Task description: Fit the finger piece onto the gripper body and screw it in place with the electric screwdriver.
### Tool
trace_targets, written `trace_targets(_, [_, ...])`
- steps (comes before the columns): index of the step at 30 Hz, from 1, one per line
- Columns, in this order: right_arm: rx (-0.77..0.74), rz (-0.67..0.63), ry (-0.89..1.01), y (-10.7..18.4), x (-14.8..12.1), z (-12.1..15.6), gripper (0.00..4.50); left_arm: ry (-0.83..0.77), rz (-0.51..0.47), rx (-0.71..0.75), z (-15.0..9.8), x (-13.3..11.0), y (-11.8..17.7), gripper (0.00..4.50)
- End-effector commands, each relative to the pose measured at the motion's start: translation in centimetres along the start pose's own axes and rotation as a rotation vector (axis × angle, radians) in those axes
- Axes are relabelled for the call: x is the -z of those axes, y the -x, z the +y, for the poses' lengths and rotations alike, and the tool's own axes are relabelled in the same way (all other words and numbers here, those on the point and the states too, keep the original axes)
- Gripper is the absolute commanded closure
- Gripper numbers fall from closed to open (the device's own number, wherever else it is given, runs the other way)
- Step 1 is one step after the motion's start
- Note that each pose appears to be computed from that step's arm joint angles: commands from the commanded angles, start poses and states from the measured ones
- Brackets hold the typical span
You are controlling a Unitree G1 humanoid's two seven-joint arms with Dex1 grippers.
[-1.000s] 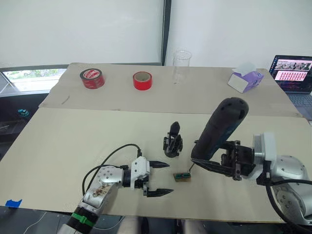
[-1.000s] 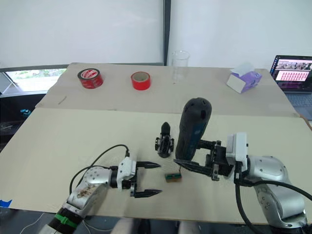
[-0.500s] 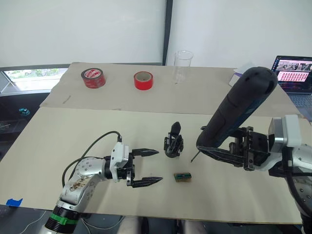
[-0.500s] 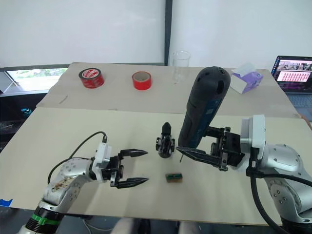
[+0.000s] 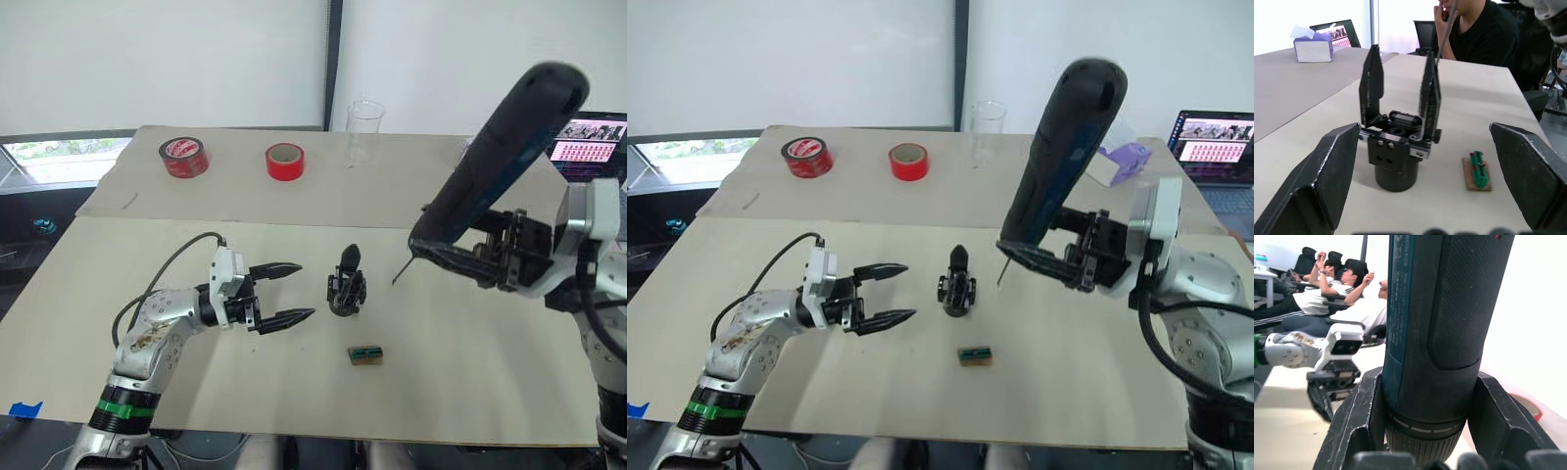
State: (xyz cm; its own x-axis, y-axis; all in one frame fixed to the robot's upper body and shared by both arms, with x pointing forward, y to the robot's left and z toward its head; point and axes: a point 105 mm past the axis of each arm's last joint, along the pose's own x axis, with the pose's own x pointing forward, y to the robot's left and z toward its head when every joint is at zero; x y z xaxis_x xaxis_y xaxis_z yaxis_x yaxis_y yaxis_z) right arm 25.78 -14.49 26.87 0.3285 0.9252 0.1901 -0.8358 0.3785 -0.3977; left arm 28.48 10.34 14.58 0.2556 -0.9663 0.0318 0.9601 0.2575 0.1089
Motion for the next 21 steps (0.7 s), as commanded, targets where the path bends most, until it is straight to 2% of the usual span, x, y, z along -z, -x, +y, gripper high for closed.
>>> trace_targets(1, [-0.002, -0.028, 0.046, -0.7, -0.7, -0.6, 2.57, -0.04, -0.007, 0.017, 0.1, -0.2, -0.4, 0.0])
trace_targets(8, [-0.033, -0.071, 0.027, -2.6, -0.8, -1.1, 2.57, -0.053, 0.014, 0.011, 0.5, 0.8, -1.0, 0.0])
trace_targets(21, [-0.116, -0.102, -0.028, -4.8, -0.4, 0.1, 2.57, -0.057, 0.035, 0.006, 0.6, 1.6, -1.6, 0.0])
